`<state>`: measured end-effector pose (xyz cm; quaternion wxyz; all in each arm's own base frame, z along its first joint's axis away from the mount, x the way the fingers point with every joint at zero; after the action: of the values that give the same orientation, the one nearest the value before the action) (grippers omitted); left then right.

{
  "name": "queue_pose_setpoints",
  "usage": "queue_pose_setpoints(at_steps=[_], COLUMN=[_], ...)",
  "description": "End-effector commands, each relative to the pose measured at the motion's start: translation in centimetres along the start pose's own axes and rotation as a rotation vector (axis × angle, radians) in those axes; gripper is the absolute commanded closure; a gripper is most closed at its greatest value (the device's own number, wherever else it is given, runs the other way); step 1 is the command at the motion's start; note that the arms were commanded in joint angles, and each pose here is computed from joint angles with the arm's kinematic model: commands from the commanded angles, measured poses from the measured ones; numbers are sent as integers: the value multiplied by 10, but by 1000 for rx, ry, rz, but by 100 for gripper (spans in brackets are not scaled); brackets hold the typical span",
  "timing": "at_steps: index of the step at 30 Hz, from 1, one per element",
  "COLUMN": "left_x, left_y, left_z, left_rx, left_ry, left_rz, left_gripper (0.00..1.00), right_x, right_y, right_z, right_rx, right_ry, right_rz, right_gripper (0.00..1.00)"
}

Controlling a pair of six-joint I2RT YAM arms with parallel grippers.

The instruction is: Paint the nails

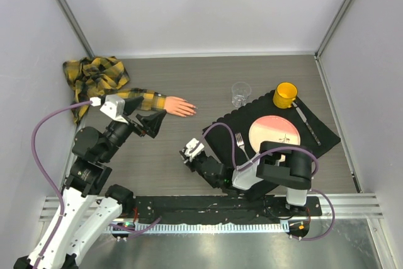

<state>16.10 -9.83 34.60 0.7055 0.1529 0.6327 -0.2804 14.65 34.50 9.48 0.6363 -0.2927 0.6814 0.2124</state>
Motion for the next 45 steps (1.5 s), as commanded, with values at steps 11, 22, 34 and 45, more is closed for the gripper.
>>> queue_pose_setpoints(at_steps=[11, 22, 34, 45], left_x=[-4, -4, -23, -72], left_y=[0, -1, -2, -24], left_z=[2, 2, 4, -22], left_rx=[9, 21, -37, -34], left_ry=[-20, -21, 0, -82], left_rz=[16, 10, -57, -307], left_gripper=[0, 0, 0, 0], right_x=[-9, -31, -178, -248], right_y=[5, 4, -30, -117], right_z=[8, 10, -30, -164], right_rx=[89, 112, 179, 234], right_ry=[-111, -104, 16, -2], right_rz=[104, 127, 246, 409], right_gripper=[87, 45, 33, 9])
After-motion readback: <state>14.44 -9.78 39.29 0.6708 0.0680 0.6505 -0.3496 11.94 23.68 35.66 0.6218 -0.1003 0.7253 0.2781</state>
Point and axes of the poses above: each gripper's point midway between its finger pads, its own z axis out along the fingers, its own y axis along the line the jaws close on, x = y × z, the point moved 8 cm from there along -z, back along the fingers, and after that the axes turned 1 degree about -z, right-handed, at the moved point
